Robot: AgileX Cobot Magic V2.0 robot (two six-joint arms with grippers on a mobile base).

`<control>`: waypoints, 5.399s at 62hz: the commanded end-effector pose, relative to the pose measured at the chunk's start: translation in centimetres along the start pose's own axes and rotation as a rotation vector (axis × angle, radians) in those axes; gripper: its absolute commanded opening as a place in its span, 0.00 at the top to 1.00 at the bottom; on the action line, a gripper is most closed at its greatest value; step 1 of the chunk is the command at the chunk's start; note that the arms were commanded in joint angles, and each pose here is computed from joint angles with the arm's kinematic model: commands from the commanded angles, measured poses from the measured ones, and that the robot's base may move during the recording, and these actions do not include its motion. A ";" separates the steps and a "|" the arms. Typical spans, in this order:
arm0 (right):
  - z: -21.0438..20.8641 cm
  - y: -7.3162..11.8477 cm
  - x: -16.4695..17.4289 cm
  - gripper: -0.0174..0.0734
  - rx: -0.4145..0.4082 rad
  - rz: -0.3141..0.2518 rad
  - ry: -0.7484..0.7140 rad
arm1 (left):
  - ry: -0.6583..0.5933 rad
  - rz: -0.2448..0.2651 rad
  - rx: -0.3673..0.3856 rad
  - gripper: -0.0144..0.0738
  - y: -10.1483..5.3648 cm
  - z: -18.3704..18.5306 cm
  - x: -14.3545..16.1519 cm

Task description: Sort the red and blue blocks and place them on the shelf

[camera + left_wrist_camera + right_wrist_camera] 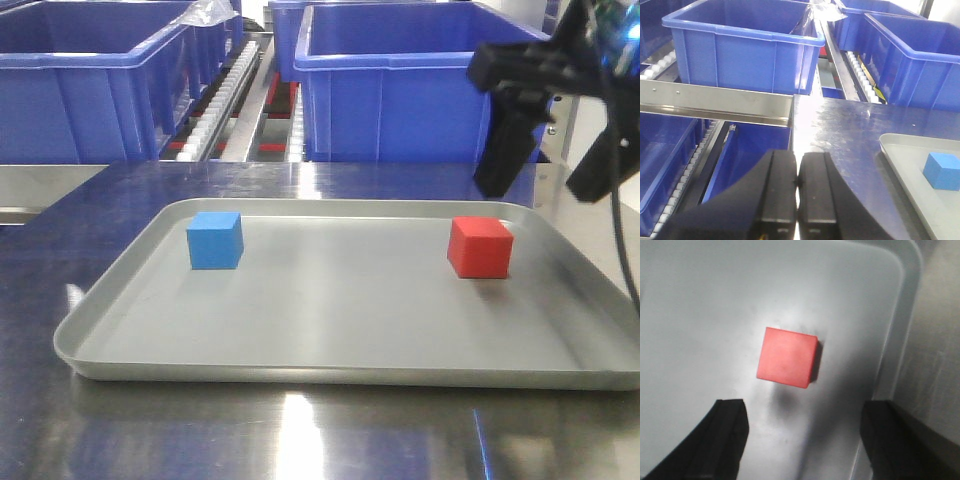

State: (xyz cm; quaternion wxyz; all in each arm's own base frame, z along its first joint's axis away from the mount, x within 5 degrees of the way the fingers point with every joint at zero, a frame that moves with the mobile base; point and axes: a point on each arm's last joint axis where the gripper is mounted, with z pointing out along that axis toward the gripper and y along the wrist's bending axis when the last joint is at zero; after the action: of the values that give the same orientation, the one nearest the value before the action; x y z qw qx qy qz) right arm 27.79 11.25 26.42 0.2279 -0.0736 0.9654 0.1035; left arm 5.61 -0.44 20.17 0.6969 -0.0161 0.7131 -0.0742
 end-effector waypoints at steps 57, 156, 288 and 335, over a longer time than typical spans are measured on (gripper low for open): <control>2.0 1.9 -3.4 0.17 -0.026 -0.035 -0.027 | -0.075 -0.011 0.017 0.68 -0.1 0.0 0.0; -1.6 1.3 -4.5 0.73 0.012 -0.103 -0.207 | -0.075 -0.011 0.017 0.68 -0.1 0.0 0.0; -12.1 -6.7 14.2 0.73 0.163 0.077 -0.857 | -0.075 -0.011 0.017 0.68 -0.1 0.0 0.0; -12.1 -6.7 14.2 0.73 0.163 0.077 -0.857 | 0.085 0.005 -0.031 0.68 -0.3 -0.2 -3.4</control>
State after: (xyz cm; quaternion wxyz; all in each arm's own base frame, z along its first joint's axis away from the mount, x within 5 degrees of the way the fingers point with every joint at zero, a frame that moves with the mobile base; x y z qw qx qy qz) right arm 11.06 0.71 27.63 0.5598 0.0364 0.8256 0.0607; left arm 5.45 -0.24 20.08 0.6452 -0.0131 0.7622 -0.0514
